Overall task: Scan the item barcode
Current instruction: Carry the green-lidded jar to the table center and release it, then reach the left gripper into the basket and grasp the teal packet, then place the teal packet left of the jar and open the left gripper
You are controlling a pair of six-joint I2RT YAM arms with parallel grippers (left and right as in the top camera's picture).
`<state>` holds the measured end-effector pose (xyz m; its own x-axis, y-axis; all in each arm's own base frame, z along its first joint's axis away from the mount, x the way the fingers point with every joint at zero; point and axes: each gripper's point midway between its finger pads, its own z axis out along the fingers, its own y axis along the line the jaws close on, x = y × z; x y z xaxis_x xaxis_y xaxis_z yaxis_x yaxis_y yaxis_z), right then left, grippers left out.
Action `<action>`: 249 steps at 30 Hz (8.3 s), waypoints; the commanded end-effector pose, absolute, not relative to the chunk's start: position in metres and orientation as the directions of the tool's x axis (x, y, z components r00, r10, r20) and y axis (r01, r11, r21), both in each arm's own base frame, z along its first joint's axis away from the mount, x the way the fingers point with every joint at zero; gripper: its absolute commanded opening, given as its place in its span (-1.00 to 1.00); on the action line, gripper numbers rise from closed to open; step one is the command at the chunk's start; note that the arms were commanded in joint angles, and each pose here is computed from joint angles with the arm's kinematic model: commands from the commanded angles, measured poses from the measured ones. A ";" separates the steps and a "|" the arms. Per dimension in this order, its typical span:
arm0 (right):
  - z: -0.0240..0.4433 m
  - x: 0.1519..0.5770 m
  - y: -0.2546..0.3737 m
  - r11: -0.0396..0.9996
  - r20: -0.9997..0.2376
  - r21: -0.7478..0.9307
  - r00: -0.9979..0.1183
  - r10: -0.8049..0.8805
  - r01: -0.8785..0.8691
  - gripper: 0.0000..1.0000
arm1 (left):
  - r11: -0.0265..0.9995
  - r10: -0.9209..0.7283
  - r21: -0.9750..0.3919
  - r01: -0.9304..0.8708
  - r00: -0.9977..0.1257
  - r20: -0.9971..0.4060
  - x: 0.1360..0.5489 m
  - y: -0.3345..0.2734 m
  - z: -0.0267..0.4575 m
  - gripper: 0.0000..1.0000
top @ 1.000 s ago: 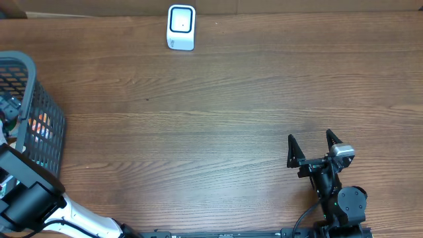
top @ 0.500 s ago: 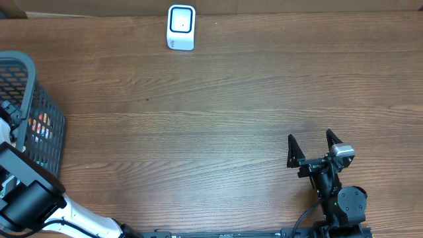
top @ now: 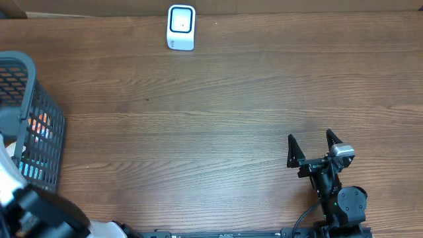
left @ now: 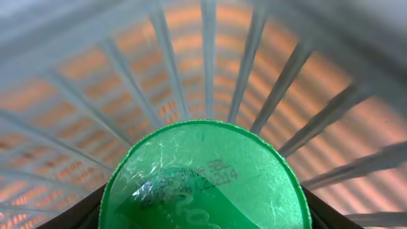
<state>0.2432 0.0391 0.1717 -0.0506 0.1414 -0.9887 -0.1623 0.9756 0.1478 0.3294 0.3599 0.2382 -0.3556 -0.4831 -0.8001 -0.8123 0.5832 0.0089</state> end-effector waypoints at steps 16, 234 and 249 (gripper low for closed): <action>0.170 0.243 0.038 0.976 -0.989 0.149 -0.047 0.143 -0.157 1.00 | 0.896 -0.348 -0.438 0.076 -0.491 -0.799 0.372 -0.010 0.370 0.06; 0.170 0.243 0.038 0.976 -0.989 0.149 -0.047 0.143 -0.157 1.00 | 0.973 -0.133 -0.232 -0.006 -0.833 -0.537 0.391 0.064 0.351 -0.92; 0.170 0.243 0.038 0.976 -0.989 0.149 -0.047 0.143 -0.157 1.00 | 0.898 0.326 -0.268 0.348 -0.937 -0.125 0.369 -0.124 0.158 -0.90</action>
